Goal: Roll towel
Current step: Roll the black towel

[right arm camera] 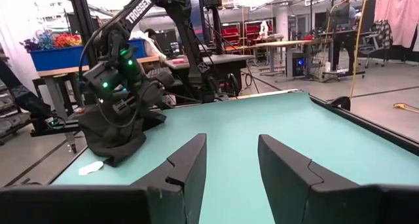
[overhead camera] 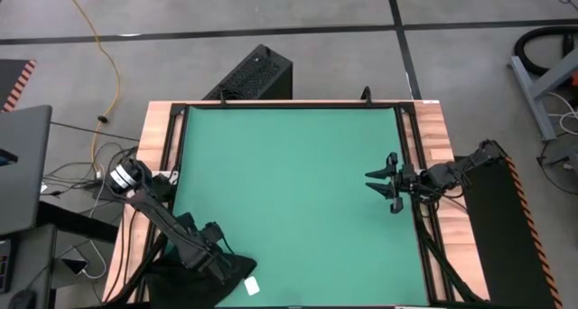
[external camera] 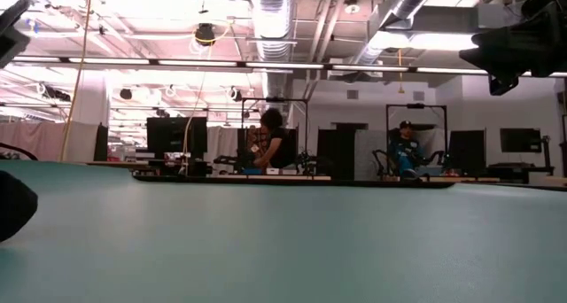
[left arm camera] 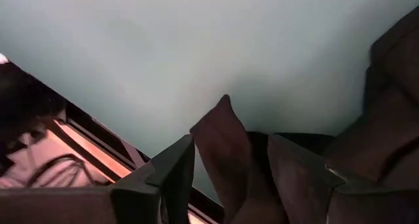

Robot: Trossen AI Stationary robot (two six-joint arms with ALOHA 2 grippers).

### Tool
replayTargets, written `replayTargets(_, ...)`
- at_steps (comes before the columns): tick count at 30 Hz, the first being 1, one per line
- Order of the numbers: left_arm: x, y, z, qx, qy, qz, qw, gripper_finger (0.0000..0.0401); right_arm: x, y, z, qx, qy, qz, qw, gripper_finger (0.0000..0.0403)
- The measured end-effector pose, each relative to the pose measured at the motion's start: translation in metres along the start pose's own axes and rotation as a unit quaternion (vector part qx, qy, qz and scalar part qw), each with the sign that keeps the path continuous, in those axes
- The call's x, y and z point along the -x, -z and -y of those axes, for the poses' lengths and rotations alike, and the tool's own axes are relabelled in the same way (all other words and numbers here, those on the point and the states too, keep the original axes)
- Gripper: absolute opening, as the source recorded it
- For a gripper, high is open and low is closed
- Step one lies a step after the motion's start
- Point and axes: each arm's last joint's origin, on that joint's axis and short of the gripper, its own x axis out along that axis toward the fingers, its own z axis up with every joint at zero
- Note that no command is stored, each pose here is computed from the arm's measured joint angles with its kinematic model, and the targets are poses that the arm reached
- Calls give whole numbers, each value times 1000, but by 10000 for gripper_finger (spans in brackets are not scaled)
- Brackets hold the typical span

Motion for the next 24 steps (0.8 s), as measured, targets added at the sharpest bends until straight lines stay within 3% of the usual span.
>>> replayTargets(8,-14,1,9,-35,-8,-34,999,185,0,0,0,0,0,0,1000,161)
replayTargets(15,-34,4,5,-29,-17,-65,997,177,0,0,0,0,0,0,1000,161)
replayTargets(18,-40,5,2,-25,-25,-88,995,135,0,0,0,0,0,0,1000,161)
replayTargets(22,-46,9,0,-37,-36,-94,994,26,0,0,0,-1,0,0,1000,161)
replayTargets(24,-47,11,0,-42,-38,-94,994,10,0,0,0,-2,0,0,1000,161)
